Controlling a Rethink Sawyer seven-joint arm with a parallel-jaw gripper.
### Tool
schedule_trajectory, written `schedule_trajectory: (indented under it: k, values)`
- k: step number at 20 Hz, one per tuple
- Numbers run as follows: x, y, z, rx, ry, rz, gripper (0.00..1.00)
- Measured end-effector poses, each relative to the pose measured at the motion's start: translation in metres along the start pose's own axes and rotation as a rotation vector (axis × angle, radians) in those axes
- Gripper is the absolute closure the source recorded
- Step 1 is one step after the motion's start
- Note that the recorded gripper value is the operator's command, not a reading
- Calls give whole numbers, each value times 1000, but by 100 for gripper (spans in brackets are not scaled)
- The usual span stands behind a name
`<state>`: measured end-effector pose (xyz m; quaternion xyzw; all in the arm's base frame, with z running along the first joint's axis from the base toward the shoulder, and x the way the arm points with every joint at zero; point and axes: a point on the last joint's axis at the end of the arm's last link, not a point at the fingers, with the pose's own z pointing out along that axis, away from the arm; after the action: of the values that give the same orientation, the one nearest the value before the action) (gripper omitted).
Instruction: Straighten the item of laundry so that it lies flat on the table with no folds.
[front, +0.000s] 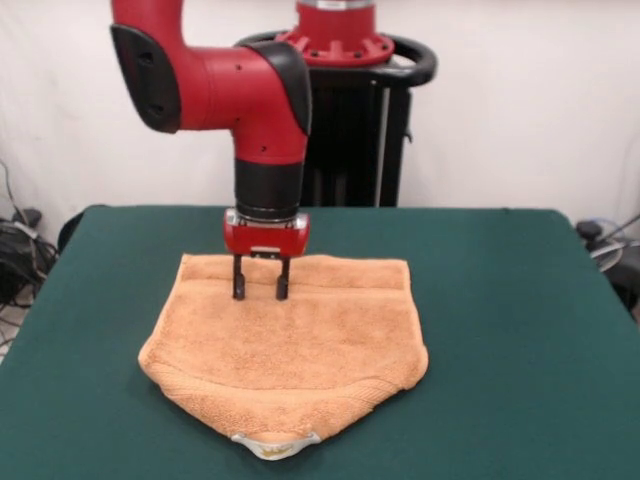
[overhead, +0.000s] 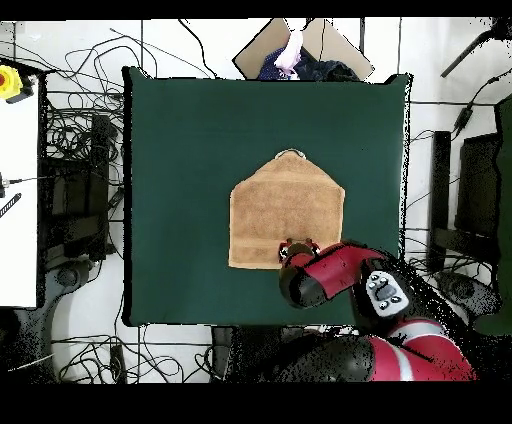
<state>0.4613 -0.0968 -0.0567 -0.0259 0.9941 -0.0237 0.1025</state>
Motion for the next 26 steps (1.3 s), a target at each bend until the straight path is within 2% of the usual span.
schedule_trajectory:
  k: [2,5,8,11,12,16,21,26]
  values:
    - [1,-3,0,-22,-7,22,0]
    - [2,-5,0,-37,-17,2,0]
    - [2,-3,0,-31,-22,-51,0]
    - [0,2,-1,-1,-23,-132,0]
    - [-1,8,-1,23,-21,-191,100]
    - [0,23,-1,34,-19,-253,100]
    - [0,28,-1,72,-18,-323,100]
    - [3,26,-1,67,-37,-330,100]
